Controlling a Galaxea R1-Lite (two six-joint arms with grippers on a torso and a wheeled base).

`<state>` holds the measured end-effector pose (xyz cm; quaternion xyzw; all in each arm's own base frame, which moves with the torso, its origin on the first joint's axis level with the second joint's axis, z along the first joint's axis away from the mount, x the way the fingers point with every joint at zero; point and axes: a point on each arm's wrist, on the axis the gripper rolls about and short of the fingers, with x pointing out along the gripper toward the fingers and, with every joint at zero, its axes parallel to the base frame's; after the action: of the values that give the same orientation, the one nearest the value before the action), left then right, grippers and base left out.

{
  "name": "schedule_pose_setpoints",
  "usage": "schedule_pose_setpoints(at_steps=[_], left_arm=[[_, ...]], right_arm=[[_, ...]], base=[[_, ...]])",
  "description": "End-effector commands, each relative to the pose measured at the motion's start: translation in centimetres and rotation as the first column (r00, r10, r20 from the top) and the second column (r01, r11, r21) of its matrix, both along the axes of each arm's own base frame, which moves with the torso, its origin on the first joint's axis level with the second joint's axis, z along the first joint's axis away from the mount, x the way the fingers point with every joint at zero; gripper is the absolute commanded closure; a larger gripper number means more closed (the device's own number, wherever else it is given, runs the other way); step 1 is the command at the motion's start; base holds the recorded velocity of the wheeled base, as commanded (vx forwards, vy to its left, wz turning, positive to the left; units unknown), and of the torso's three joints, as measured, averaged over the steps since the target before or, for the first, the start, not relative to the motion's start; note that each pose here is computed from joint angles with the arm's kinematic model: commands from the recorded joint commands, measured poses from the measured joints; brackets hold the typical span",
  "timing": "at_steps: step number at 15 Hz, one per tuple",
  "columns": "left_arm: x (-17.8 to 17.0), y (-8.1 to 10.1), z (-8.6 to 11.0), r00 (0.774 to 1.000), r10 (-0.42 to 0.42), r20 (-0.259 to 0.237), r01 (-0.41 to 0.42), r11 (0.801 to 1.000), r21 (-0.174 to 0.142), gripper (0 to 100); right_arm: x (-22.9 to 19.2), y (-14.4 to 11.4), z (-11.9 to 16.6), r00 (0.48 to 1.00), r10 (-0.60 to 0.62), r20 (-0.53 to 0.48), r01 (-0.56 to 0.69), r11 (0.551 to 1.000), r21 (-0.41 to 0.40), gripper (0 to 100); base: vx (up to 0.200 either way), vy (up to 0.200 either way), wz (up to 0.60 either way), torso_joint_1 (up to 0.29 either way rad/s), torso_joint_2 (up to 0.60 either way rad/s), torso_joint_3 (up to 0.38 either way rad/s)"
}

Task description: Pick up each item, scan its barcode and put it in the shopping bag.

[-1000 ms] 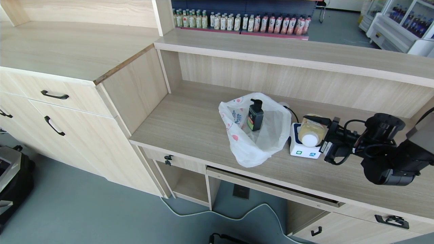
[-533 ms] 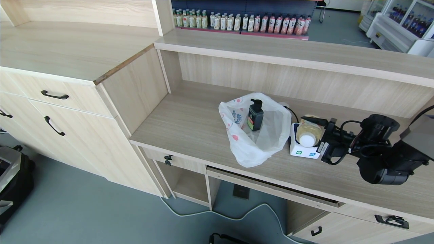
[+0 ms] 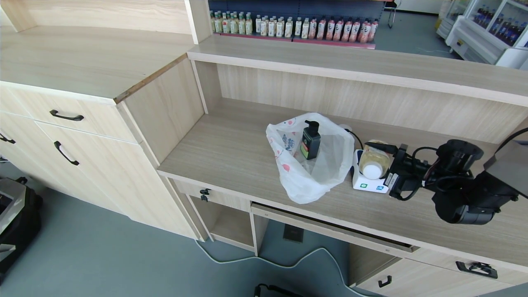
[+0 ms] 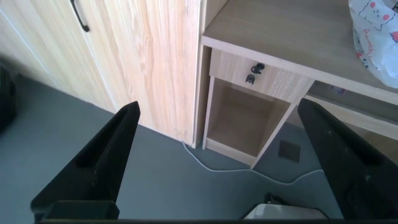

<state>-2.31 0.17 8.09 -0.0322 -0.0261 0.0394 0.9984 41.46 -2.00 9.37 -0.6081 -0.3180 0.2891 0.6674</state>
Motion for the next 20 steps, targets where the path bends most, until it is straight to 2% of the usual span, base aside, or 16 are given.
schedule_pose_setpoints(at_steps=[1,3,4,7,9,10,11,12,13,15,16,17,18,19,20], left_arm=[[0.0,0.0,0.0,1.0,0.001,0.001,-0.001,1.0,0.0,0],[0.0,0.0,0.0,1.0,0.001,0.001,-0.001,1.0,-0.002,0],[0.0,0.0,0.0,1.0,0.001,0.001,-0.001,1.0,0.0,0],[0.0,0.0,0.0,1.0,0.001,0.001,-0.001,1.0,0.0,0],[0.0,0.0,0.0,1.0,0.001,0.001,-0.001,1.0,0.0,0],[0.0,0.0,0.0,1.0,0.001,0.001,-0.001,1.0,0.0,0],[0.0,0.0,0.0,1.0,0.001,0.001,-0.001,1.0,0.0,0],[0.0,0.0,0.0,1.0,0.001,0.001,-0.001,1.0,0.0,0],[0.0,0.0,0.0,1.0,0.001,0.001,-0.001,1.0,0.0,0],[0.0,0.0,0.0,1.0,0.001,0.001,-0.001,1.0,0.0,0],[0.0,0.0,0.0,1.0,0.001,0.001,-0.001,1.0,0.0,0],[0.0,0.0,0.0,1.0,0.001,0.001,-0.001,1.0,0.0,0],[0.0,0.0,0.0,1.0,0.001,0.001,-0.001,1.0,0.0,0],[0.0,0.0,0.0,1.0,0.001,0.001,-0.001,1.0,-0.002,0],[0.0,0.0,0.0,1.0,0.001,0.001,-0.001,1.0,-0.002,0]], right_arm=[[0.1,0.2,0.1,1.0,0.006,0.003,-0.006,1.0,0.0,100],[-0.2,0.8,0.9,1.0,0.021,-0.013,-0.02,0.999,0.028,100],[-0.8,1.3,3.1,0.999,0.035,-0.025,-0.033,0.997,0.072,100],[-5.7,1.1,8.5,0.987,-0.092,-0.134,0.119,0.97,0.213,100],[-8.4,-0.1,11.5,0.959,-0.197,-0.202,0.256,0.91,0.327,100],[-10.6,-0.6,13.5,0.924,-0.263,-0.278,0.363,0.832,0.419,100],[-11.8,-0.9,14.8,0.899,-0.3,-0.319,0.425,0.772,0.473,100],[-13.0,-1.3,15.7,0.864,-0.327,-0.383,0.495,0.689,0.529,100],[-14.3,-1.4,16.1,0.844,-0.316,-0.433,0.528,0.624,0.576,100],[-16.0,-2.1,15.6,0.825,-0.321,-0.465,0.56,0.576,0.596,100],[-17.0,-2.9,15.0,0.801,-0.342,-0.492,0.596,0.536,0.598,100],[-17.0,-2.9,15.0,0.801,-0.342,-0.492,0.596,0.536,0.598,100],[-19.0,-4.0,14.6,0.738,-0.4,-0.543,0.674,0.417,0.61,100],[-19.0,-4.0,14.6,0.737,-0.401,-0.544,0.676,0.408,0.614,100],[-19.3,-4.0,14.9,0.732,-0.401,-0.551,0.679,0.358,0.641,100]], base=[[0.0,0.0,0.0,0.0,0.0,0.0],[0.0,0.0,0.0,0.0,0.0,0.0],[0.0,0.0,0.0,0.0,0.0,0.0],[0.0,0.0,0.0,0.0,0.0,0.0],[0.0,0.0,0.0,0.0,0.0,0.0],[0.0,0.0,0.0,0.0,0.0,0.0],[0.0,0.0,0.0,0.0,0.0,0.0],[0.0,0.0,0.0,0.0,0.0,0.0],[0.0,0.0,0.0,0.0,0.0,0.0],[0.0,0.0,0.0,0.0,0.0,0.0],[0.0,0.0,0.0,0.0,0.0,0.0],[0.0,0.0,0.0,0.0,0.0,0.0],[0.0,0.0,0.0,0.0,0.0,0.0],[0.0,0.0,0.0,0.0,0.0,0.0],[0.0,0.0,0.0,0.0,0.0,0.0]])
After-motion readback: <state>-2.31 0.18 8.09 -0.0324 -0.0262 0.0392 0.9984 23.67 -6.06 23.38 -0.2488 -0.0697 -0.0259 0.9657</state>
